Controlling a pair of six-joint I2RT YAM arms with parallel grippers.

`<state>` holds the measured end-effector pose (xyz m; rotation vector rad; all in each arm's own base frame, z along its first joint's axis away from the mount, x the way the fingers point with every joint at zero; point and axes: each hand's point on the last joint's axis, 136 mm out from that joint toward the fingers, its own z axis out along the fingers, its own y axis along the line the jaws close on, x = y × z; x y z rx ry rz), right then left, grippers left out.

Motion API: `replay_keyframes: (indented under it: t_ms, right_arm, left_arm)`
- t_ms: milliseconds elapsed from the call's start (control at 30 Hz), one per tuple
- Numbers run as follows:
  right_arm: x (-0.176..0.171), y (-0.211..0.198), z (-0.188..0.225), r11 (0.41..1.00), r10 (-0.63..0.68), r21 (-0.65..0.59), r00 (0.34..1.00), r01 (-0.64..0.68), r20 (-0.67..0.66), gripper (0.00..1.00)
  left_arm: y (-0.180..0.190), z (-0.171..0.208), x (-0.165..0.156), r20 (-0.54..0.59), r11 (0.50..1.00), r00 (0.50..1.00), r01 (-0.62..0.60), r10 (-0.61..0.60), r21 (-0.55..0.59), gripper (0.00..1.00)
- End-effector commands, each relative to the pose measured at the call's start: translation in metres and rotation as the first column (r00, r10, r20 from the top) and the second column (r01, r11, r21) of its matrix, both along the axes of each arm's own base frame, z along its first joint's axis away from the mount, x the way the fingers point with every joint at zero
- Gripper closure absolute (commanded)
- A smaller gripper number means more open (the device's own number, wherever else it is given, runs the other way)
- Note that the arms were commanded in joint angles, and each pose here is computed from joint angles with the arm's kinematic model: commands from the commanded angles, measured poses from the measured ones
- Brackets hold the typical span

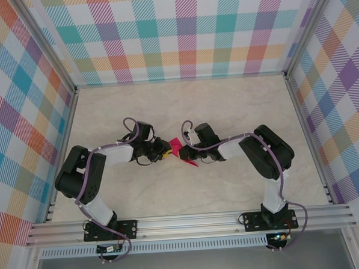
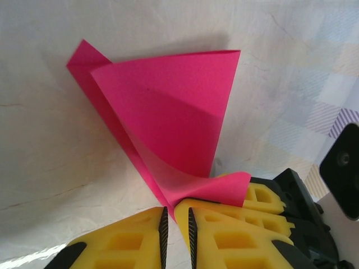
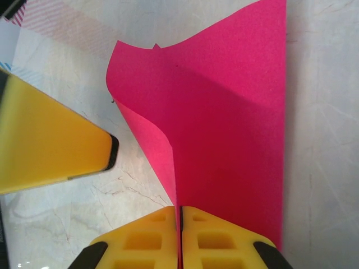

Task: Fold a paper plane with a square sheet of paper (pick it up from the middle)
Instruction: Fold the wing for the fifth time at the center of the table.

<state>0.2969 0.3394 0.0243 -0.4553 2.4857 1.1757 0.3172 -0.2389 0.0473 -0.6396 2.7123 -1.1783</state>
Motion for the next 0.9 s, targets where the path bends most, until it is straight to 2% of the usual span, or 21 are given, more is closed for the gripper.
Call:
replay_keyframes:
  t_ms: [0, 400, 867]
  right_arm:
    - [-0.003, 0.005, -0.002, 0.999, 0.016, 0.032, 0.998, -0.014, -0.062, 0.91]
    - [-0.005, 0.003, -0.012, 1.0, 0.023, -0.008, 0.992, -0.024, -0.122, 0.89]
    - [-0.008, 0.004, -0.013, 0.999, 0.04, -0.006, 0.991, -0.041, -0.129, 0.84]
  left_arm:
    - [-0.016, 0.009, 0.005, 0.053, 0.998, 0.997, 0.056, -0.054, -0.035, 0.81]
    - [-0.026, 0.001, 0.01, 0.074, 0.996, 0.994, 0.087, -0.084, -0.035, 0.87]
    - [-0.017, -0.018, 0.009, 0.066, 0.996, 0.994, 0.083, -0.085, 0.04, 0.92]
